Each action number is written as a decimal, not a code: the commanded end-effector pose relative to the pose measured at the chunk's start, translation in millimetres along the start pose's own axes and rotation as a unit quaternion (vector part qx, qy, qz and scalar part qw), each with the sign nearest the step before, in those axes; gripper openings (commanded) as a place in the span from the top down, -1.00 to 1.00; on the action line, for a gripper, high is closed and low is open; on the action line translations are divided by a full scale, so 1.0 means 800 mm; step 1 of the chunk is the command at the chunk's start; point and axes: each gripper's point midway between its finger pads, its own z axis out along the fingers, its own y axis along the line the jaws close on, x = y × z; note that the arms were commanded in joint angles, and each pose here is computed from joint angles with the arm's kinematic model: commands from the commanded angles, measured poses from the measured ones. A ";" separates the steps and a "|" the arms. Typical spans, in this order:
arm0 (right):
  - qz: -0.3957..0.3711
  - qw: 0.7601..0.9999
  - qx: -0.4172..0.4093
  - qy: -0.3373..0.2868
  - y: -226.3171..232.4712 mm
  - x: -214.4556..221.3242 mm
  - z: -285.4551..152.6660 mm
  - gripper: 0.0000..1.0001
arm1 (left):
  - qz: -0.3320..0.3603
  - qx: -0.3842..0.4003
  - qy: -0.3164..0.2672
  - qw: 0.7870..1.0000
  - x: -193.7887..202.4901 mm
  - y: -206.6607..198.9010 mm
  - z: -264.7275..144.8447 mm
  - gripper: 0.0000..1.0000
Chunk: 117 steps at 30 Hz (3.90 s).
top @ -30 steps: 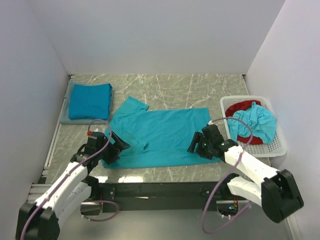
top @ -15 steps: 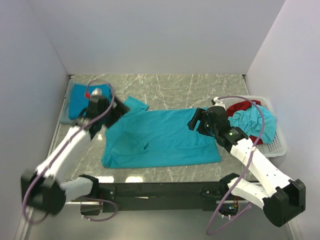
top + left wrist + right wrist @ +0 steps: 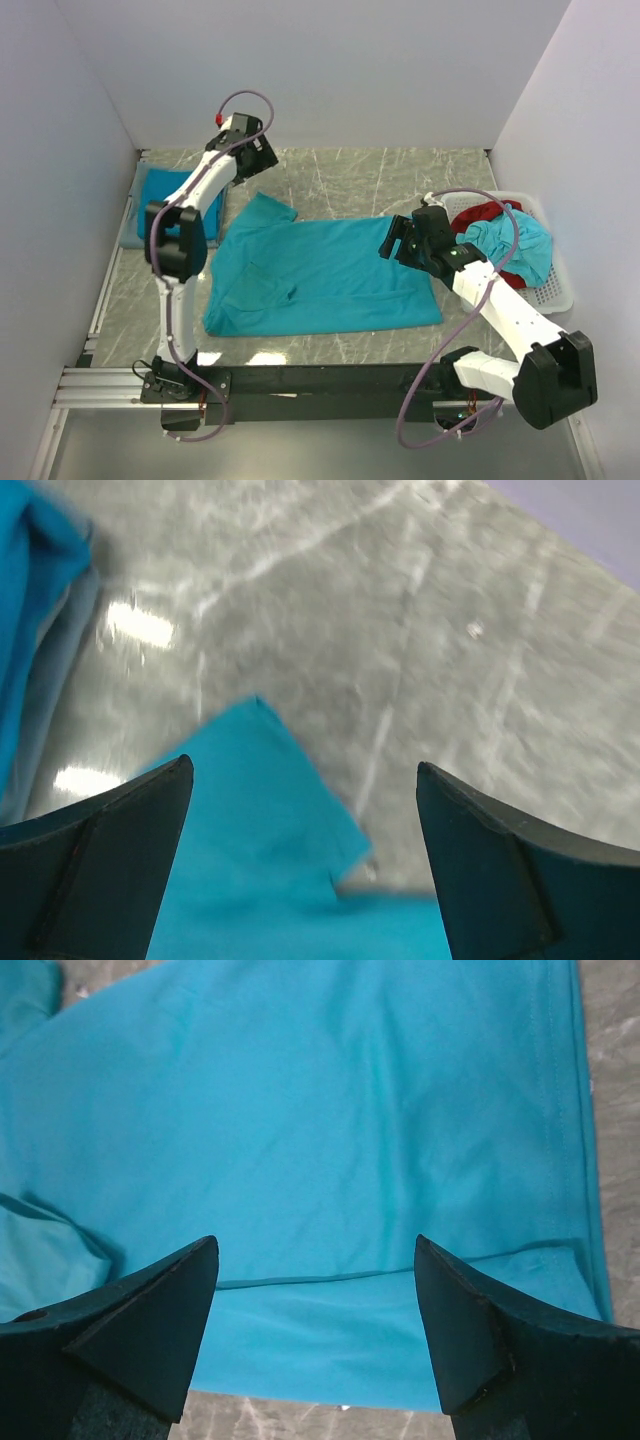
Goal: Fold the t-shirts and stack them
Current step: Fold the tshirt
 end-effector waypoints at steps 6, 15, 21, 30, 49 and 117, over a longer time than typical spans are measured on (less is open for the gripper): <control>-0.021 1.000 0.005 -0.020 -0.004 -0.025 0.007 -0.71 | 0.053 -0.070 0.030 0.996 0.010 0.019 0.071 -0.79; -0.022 1.000 0.022 0.001 -0.018 -0.014 0.021 -0.70 | 0.047 -0.066 0.063 0.995 0.048 0.027 0.106 -0.53; -0.020 0.999 0.032 0.000 -0.026 -0.012 0.021 -0.70 | 0.051 -0.097 0.057 0.992 0.056 0.035 0.110 -0.29; -0.019 0.999 0.041 0.006 -0.034 -0.006 0.024 -0.69 | 0.077 -0.108 0.068 0.989 0.077 0.034 0.110 0.42; 0.018 0.983 0.179 -0.039 -0.038 -0.105 0.065 -0.67 | 0.063 -0.026 -0.003 0.998 0.027 0.000 0.008 0.99; 0.011 0.927 0.373 0.042 -0.070 -0.136 0.207 1.00 | 0.034 0.085 0.009 0.996 0.068 0.015 -0.106 0.99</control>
